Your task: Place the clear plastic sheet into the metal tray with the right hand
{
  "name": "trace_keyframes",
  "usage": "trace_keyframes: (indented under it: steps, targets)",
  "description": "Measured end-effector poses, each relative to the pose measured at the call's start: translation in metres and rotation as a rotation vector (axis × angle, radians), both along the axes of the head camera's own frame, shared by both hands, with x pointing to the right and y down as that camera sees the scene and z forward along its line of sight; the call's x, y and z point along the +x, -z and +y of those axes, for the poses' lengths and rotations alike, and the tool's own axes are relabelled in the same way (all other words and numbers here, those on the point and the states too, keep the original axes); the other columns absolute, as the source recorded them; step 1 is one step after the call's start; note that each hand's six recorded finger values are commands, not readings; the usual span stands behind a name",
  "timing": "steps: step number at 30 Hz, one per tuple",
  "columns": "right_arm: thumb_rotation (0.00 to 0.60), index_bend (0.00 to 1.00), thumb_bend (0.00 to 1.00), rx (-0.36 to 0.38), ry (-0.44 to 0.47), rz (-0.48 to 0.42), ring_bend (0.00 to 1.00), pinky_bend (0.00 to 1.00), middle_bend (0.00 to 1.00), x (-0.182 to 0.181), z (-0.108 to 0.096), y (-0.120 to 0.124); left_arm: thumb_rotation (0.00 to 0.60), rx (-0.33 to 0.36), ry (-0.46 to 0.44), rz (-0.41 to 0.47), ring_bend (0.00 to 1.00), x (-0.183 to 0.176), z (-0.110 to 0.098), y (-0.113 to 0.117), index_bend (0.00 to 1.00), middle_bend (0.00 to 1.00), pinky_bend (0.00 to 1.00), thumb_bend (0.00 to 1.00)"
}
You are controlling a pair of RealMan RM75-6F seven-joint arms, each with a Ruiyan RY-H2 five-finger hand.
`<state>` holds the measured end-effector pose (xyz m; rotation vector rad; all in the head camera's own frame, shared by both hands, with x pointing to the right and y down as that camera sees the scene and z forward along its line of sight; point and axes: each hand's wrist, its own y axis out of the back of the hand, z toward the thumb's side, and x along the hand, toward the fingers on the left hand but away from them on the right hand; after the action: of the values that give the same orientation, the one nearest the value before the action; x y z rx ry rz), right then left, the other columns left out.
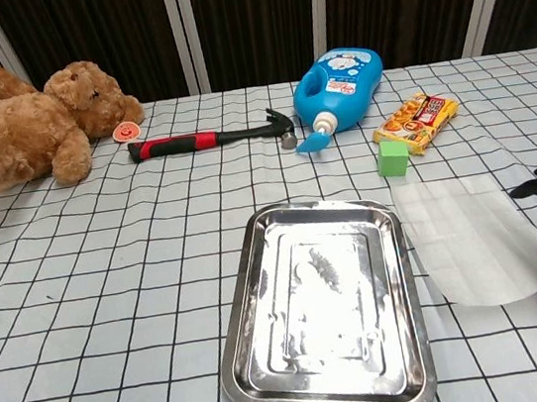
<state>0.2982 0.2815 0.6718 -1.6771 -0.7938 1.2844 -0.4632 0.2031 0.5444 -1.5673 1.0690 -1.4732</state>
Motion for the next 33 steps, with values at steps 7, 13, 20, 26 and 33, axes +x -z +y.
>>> trace_keyframes:
  steps: [7,13,20,26,33]
  targets:
    - [0.600,0.63,0.52,0.082,-0.017,-0.067,0.03,0.00,0.17,-0.010,-0.023,0.023,0.600,0.003,0.003,0.003,0.00,0.000,0.000,0.001,0.00,0.00,0.00,0.00]
    - [0.600,0.64,0.52,0.148,-0.049,-0.180,0.03,0.00,0.19,-0.028,-0.047,0.053,0.600,0.007,0.004,0.005,0.00,0.000,0.000,0.001,0.00,0.00,0.00,0.00]
    - [0.600,0.65,0.52,0.198,-0.062,-0.347,0.03,0.00,0.19,-0.054,-0.062,0.091,0.600,0.009,0.007,0.006,0.00,-0.001,-0.001,0.002,0.00,0.00,0.00,0.00]
    - [0.600,0.65,0.52,0.212,-0.062,-0.446,0.03,0.00,0.19,-0.073,-0.067,0.114,0.600,0.008,0.007,0.006,0.00,-0.001,-0.001,0.001,0.00,0.00,0.00,0.00]
    - [0.600,0.65,0.52,0.170,-0.057,-0.472,0.03,0.00,0.20,-0.088,-0.059,0.115,0.600,0.008,0.005,0.007,0.00,-0.001,0.000,0.002,0.00,0.00,0.00,0.00]
